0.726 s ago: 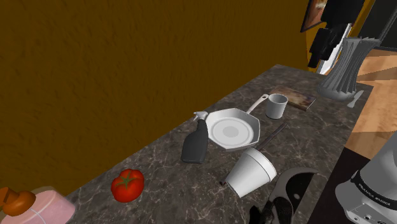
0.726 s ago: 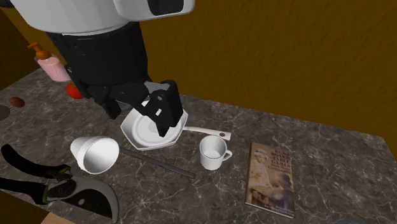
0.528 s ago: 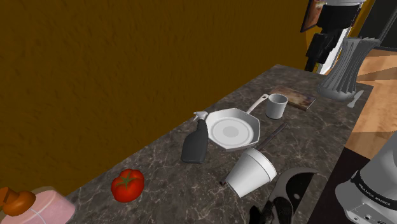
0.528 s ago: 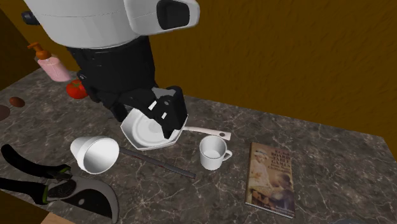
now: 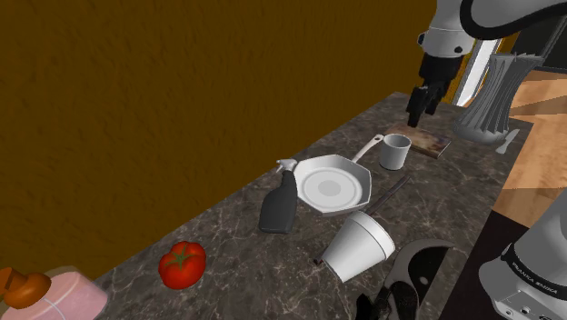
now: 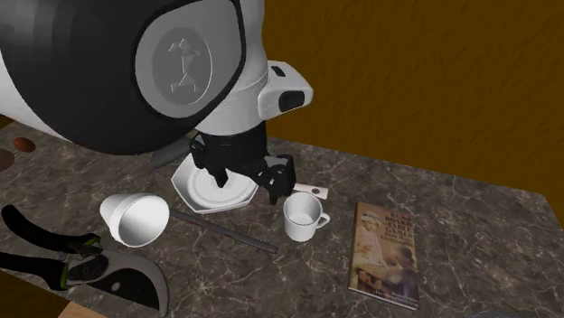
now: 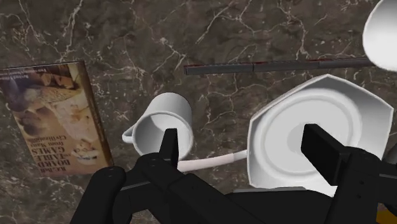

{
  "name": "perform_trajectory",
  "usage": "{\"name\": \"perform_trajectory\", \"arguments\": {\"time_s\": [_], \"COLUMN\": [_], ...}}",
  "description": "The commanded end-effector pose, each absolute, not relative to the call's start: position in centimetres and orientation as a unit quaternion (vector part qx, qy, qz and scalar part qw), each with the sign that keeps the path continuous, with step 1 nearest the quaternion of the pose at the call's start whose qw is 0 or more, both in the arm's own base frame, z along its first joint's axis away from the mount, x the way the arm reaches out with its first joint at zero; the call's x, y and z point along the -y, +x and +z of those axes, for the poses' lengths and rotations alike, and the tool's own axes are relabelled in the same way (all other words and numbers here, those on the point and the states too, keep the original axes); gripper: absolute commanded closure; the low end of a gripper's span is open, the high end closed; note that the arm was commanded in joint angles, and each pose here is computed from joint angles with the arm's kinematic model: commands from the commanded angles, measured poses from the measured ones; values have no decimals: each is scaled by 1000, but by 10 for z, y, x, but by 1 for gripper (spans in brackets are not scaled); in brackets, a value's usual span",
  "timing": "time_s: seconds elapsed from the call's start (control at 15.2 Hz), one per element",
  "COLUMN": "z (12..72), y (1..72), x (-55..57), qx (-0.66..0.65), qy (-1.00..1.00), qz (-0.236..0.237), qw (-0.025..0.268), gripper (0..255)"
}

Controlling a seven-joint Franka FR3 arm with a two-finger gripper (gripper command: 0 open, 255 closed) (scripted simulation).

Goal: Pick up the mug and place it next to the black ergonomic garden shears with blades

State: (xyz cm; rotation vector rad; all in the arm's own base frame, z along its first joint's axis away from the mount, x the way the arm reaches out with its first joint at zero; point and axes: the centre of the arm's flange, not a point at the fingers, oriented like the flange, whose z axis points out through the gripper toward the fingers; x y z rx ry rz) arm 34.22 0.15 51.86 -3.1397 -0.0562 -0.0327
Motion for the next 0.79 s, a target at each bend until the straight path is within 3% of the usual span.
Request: {"name": "perform_trajectory", "arguments": {"time_s": [0.0,0.73], "z": [495,382], "y": [356,417], "x": [2,26], "qx": [18,15], "qy": [-1000,-999], "qz": [-12,-13], "qw": [-5,-31], "gripper": [0,0]}}
